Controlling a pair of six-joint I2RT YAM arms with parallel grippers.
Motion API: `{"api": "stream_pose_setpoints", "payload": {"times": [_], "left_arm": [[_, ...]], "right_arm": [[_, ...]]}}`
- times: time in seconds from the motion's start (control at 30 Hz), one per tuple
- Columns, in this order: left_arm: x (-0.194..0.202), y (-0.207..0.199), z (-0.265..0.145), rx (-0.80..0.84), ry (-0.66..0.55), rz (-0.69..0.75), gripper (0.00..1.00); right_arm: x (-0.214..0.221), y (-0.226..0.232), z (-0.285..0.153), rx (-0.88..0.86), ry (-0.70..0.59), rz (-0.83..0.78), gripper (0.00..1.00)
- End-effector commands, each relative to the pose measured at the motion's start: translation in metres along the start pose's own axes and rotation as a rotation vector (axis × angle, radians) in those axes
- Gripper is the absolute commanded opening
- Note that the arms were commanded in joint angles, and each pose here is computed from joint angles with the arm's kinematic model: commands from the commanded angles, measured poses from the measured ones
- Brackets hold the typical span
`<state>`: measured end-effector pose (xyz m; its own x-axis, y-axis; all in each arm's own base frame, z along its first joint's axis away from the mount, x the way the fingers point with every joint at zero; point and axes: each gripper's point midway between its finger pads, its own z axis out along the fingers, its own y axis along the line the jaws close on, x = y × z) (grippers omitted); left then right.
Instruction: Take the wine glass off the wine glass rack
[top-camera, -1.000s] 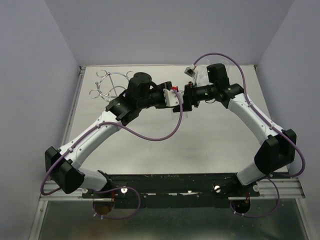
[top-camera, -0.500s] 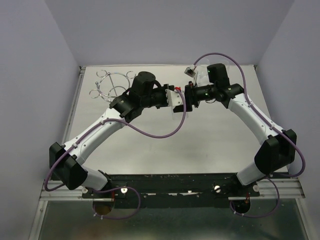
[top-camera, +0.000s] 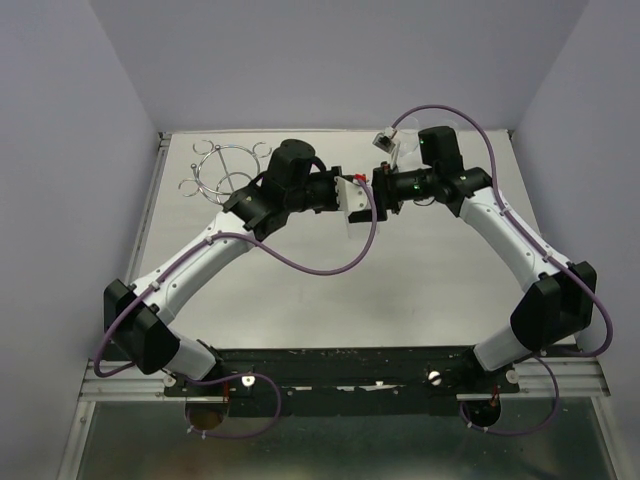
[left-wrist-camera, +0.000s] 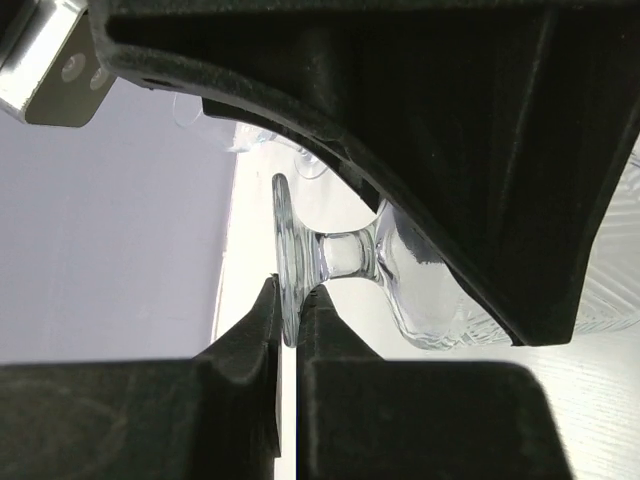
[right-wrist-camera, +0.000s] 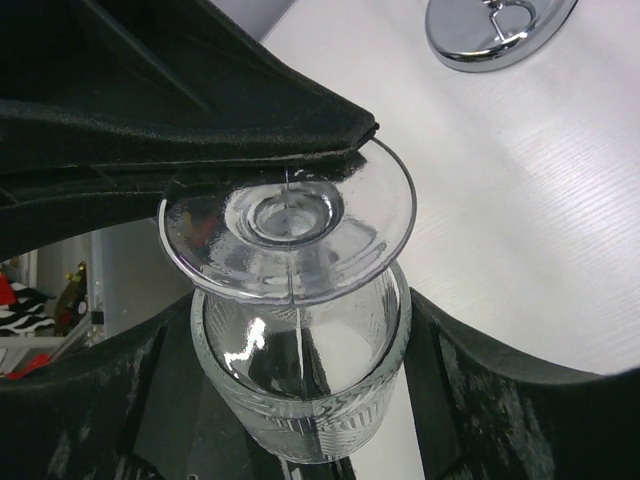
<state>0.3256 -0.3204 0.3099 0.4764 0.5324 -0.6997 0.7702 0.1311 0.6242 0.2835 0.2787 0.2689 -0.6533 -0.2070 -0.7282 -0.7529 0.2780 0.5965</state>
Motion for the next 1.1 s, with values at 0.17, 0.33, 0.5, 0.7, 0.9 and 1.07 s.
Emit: {"api": "stream_pose_setpoints", "payload": {"times": [0.17, 0.33, 0.5, 0.7, 0.9, 1.07], "left_arm": [[-0.001, -0.001, 0.002, -0.002, -0.009, -0.035, 0.00], [0.005, -0.010, -0.002, 0.012, -0.003, -0.142, 0.00], [0.014, -0.031, -0.005, 0.072, -0.001, -0.283, 0.00], [0.022, -0.074, 0.010, 0.263, -0.007, -0.522, 0.00], [0.020, -0.095, 0.025, 0.412, -0.050, -0.723, 0.00], [0.027, -0.095, 0.032, 0.506, -0.061, -0.882, 0.00]], "right_arm": [[-0.012, 0.019, -0.009, -0.030, -0.034, -0.142, 0.94], [-0.018, 0.009, -0.029, 0.091, -0.062, -0.253, 1.00], [-0.014, -0.010, -0.061, 0.234, -0.083, -0.292, 1.00], [-0.036, -0.014, -0.110, 0.528, -0.167, -0.672, 1.00], [0.001, 0.000, -0.116, 0.514, -0.145, -0.962, 1.00], [0.029, 0.005, -0.118, 0.508, -0.118, -1.058, 0.97]]}}
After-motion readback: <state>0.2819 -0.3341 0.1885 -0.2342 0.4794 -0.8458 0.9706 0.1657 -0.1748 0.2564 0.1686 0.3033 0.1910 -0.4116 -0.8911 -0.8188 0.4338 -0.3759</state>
